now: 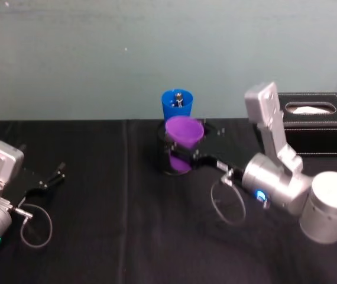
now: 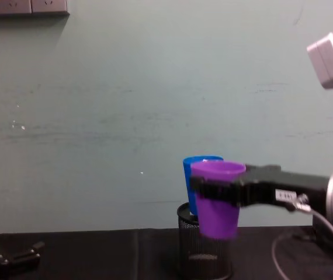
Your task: Pick up one cup with a gripper and tap it against the other cup.
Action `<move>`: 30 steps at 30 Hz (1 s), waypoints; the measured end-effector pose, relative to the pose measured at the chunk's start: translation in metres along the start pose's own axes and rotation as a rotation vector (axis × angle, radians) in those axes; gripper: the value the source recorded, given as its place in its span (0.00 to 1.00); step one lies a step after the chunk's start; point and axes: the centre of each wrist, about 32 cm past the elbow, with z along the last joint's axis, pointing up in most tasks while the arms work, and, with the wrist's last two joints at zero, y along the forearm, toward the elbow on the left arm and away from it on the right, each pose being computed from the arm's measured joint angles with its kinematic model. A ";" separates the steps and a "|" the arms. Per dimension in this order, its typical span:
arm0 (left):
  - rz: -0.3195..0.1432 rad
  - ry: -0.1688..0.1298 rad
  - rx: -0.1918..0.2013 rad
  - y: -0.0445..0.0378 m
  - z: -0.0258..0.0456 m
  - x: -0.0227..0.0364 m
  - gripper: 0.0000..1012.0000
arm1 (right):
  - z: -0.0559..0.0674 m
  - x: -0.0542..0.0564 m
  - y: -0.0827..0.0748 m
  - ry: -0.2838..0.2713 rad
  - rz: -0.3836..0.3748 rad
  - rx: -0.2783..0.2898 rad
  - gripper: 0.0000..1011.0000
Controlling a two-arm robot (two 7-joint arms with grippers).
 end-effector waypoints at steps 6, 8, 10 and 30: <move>0.000 0.000 0.000 0.0000 0.0000 0.0000 0.99 | -0.021 -0.014 -0.011 -0.015 0.005 -0.022 0.73; 0.000 0.000 0.000 0.0000 0.0000 0.0000 0.99 | -0.029 -0.019 -0.014 -0.011 0.005 -0.027 0.73; 0.000 0.000 0.000 0.0000 0.0000 0.0000 0.99 | -0.038 -0.024 -0.017 -0.011 0.000 -0.034 0.73; 0.000 0.000 0.000 0.0000 0.0000 0.0000 0.99 | -0.087 -0.048 -0.034 -0.010 -0.059 -0.031 0.73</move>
